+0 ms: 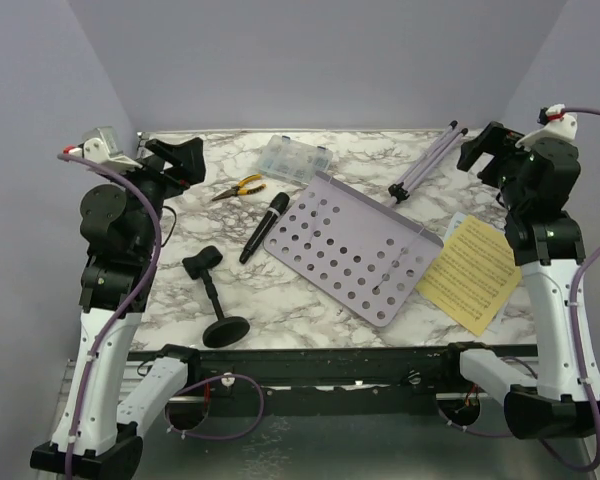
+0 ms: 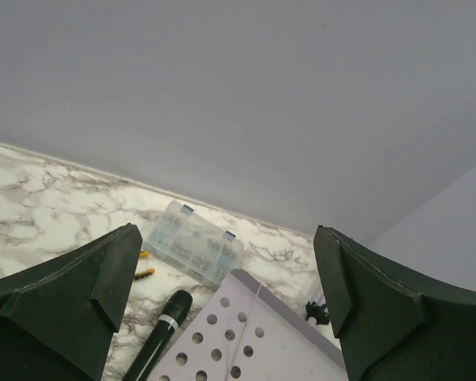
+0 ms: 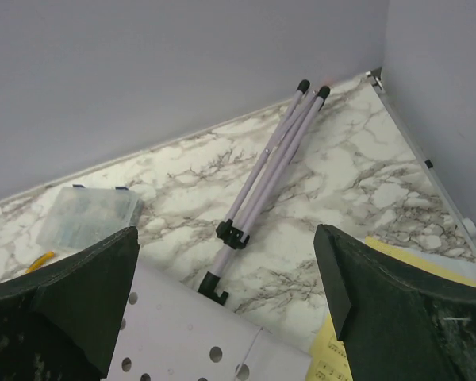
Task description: Set up the instrument practice props
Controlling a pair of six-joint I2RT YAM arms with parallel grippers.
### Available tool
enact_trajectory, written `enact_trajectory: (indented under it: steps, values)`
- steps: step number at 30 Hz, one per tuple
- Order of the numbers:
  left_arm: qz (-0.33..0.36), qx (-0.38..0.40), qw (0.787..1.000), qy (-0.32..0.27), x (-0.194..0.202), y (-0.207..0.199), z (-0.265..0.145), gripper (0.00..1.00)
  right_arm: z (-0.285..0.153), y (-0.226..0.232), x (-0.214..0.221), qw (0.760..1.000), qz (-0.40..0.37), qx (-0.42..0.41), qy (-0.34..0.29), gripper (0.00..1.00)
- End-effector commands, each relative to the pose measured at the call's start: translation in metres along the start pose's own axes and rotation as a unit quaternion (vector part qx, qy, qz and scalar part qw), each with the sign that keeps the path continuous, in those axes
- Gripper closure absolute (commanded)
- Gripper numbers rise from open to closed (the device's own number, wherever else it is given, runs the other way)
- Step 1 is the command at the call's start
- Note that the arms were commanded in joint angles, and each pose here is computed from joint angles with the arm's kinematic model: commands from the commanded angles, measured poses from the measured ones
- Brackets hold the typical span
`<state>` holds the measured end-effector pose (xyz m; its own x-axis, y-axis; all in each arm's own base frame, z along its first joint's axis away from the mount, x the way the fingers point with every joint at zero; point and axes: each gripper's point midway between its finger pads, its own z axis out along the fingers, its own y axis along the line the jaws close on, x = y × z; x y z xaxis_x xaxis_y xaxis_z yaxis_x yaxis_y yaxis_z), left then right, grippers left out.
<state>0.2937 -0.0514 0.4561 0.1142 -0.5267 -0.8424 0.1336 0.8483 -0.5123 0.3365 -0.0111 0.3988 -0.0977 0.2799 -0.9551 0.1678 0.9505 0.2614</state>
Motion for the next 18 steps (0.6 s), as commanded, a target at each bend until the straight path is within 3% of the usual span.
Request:
enact_trajectory:
  steps: [1, 7, 11, 18]
  values:
    - [-0.002, 0.037, 0.995, 0.096, 0.045, -0.007, 0.007, 0.01, 0.022, 0.004, 0.037, 0.998, -0.005, -0.019, 0.059, 0.0]
    - [-0.034, 0.074, 0.975, 0.209, 0.107, -0.01, 0.003, 0.01, 0.065, 0.029, 0.097, 0.986, 0.02, -0.088, 0.143, 0.0]
    - [-0.063, 0.089, 0.955, 0.276, 0.145, -0.008, -0.006, 0.01, 0.095, 0.031, 0.134, 0.976, 0.057, -0.083, 0.193, 0.0]
    - [-0.153, 0.1, 0.894, 0.41, 0.218, -0.005, -0.035, 0.01, 0.136, 0.017, 0.178, 0.945, 0.162, -0.057, 0.28, 0.0]
